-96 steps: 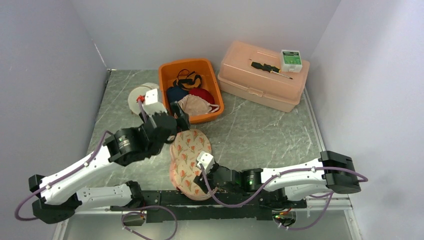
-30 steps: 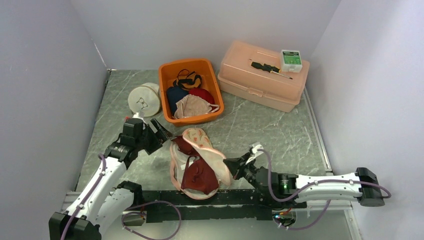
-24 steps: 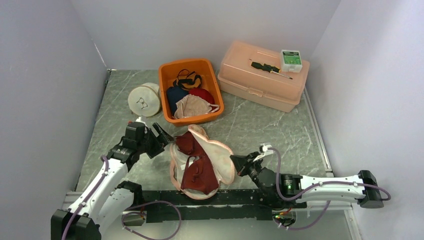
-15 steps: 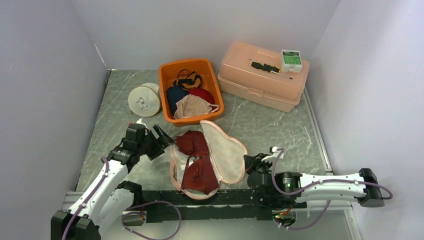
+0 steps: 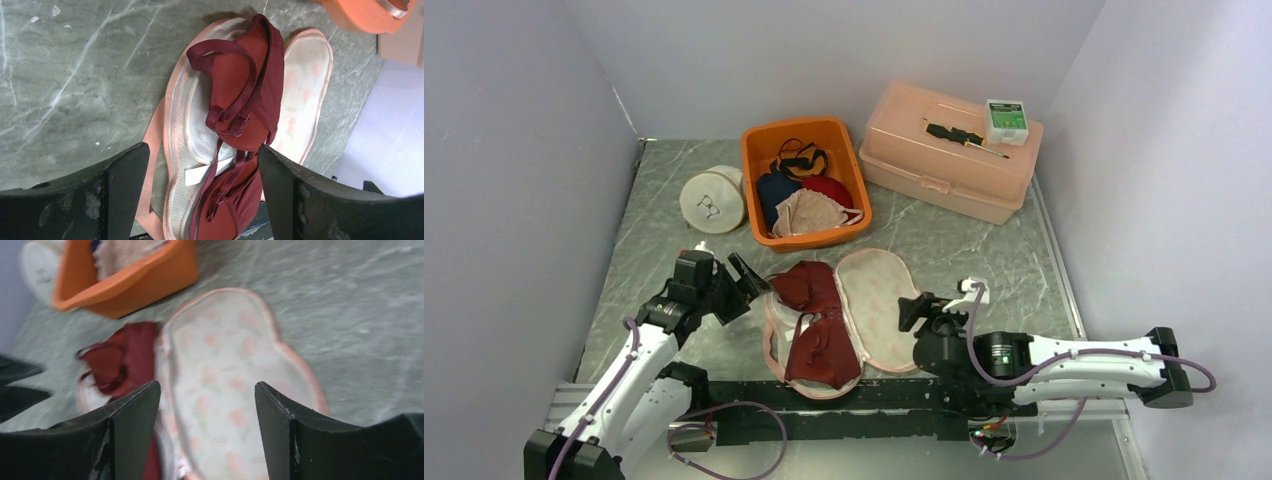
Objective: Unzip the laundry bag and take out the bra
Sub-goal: Open the laundry bag at the center of the board, then pick up the bra from the laundry bag.
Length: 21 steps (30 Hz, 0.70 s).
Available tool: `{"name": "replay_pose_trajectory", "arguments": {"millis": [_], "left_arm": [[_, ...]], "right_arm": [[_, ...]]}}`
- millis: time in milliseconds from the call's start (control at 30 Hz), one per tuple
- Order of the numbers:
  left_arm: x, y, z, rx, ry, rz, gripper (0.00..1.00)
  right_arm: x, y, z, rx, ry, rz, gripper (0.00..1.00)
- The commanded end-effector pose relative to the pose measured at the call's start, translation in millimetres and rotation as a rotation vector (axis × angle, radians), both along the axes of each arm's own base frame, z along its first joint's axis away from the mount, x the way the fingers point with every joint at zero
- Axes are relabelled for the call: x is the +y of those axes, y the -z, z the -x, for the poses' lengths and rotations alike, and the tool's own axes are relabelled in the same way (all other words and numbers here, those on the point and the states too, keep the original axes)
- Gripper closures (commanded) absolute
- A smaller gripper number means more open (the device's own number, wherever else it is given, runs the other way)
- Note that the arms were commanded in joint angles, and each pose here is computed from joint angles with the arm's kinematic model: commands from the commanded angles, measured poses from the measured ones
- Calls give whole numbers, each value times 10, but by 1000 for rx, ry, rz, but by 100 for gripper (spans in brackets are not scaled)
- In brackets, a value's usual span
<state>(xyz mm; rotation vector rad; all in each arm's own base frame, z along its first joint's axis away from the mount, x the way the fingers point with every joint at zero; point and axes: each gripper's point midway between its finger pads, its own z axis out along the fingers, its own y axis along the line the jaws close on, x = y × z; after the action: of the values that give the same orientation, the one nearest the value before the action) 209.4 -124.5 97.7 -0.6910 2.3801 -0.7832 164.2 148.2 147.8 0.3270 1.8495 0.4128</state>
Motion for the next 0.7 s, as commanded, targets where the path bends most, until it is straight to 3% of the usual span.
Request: {"name": "replay_pose_trajectory", "arguments": {"millis": [0, 67, 133, 333, 667], "left_arm": [[12, -114, -23, -39, 15, -20, 16], [-18, -109, -14, -45, 34, -10, 16], [-93, -106, 8, -55, 65, 20, 18], [-289, 47, 161, -32, 141, 27, 20], [-437, 375, 257, 32, 145, 14, 22]], "right_arm": [[775, -701, 147, -212, -442, 52, 28], [1026, -782, 197, -228, -575, 28, 31], [1273, -691, 137, -151, -705, 15, 33], [1559, -86, -83, 33, -848, -101, 34], [1530, 515, -249, 201, -832, -242, 33]]}}
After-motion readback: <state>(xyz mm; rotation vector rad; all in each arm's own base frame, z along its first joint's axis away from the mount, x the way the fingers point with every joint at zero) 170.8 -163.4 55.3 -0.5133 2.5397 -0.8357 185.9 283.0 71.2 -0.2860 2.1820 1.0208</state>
